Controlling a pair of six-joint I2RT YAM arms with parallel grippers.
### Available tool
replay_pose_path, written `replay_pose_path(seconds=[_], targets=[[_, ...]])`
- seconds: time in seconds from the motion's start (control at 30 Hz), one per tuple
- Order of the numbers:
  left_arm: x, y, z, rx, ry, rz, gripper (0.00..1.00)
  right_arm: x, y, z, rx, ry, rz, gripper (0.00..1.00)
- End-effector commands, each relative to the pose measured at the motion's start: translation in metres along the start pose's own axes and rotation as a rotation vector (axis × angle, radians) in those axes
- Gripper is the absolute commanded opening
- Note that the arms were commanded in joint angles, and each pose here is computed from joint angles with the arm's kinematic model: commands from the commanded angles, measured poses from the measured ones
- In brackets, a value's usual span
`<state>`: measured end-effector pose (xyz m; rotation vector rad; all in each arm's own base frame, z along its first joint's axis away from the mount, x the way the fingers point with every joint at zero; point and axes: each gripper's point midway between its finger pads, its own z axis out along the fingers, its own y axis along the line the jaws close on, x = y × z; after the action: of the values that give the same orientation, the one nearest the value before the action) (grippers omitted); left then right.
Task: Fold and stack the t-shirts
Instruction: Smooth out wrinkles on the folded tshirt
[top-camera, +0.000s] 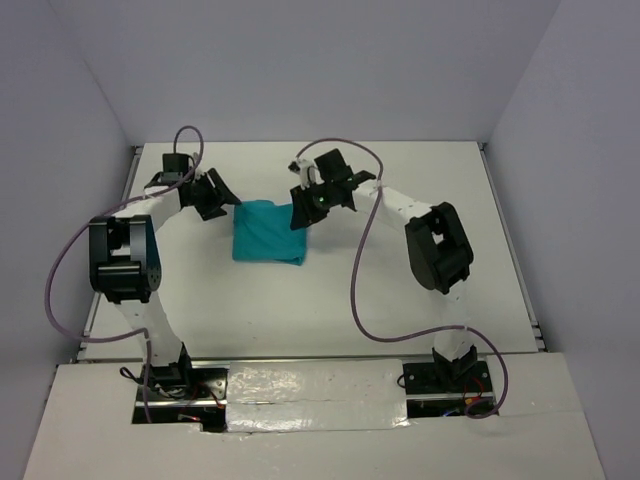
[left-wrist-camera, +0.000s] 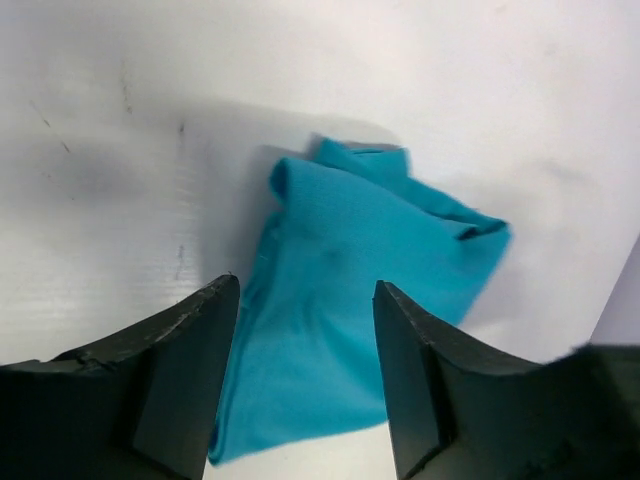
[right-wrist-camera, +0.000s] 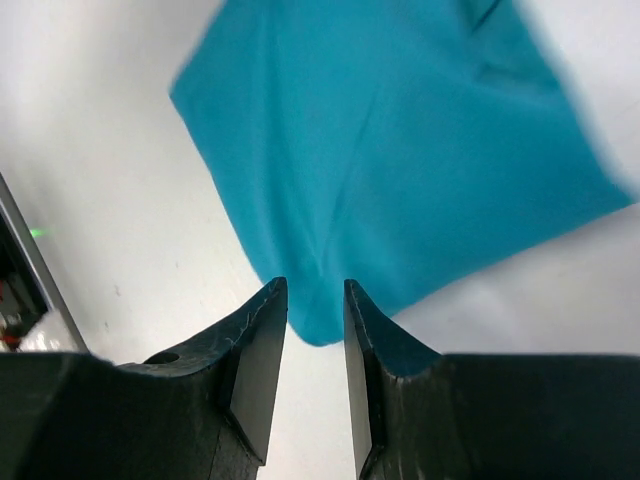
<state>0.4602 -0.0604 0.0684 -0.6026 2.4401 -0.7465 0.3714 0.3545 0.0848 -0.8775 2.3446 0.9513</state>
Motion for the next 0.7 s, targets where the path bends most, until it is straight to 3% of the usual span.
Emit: replay_pose_path(seconds=[0.0, 0.07, 0.2, 0.3, 0.37, 0.43, 0.67], targets=[[-0.042, -0.050, -0.056, 0.078, -0.153, 0.080, 0.69, -0.074, 0.016, -0.052, -0.047, -0.170, -0.074, 0.37], [-0.040, -0.055, -0.071, 0.076, -0.170, 0.092, 0.73, -0.089, 0.012, -0.053, -0.061, -0.180, -0.080, 0.36], [-0.020, -0.058, -0.087, 0.108, -0.156, 0.106, 0.71, -0.092, 0.016, -0.035, -0.141, -0.156, -0.069, 0.34], [0.010, -0.063, -0.089, 0.203, -0.088, 0.088, 0.58, -0.089, 0.020, -0.016, -0.200, -0.137, -0.058, 0.31], [0.032, -0.064, -0.086, 0.258, -0.046, 0.067, 0.43, -0.091, 0.033, -0.010, -0.240, -0.130, -0.069, 0.30], [0.055, -0.063, -0.080, 0.292, 0.000, 0.055, 0.37, -0.086, 0.031, 0.003, -0.251, -0.108, -0.053, 0.28], [0.098, -0.056, -0.047, 0.306, 0.102, 0.034, 0.35, -0.080, 0.027, 0.034, -0.310, -0.097, 0.051, 0.26]])
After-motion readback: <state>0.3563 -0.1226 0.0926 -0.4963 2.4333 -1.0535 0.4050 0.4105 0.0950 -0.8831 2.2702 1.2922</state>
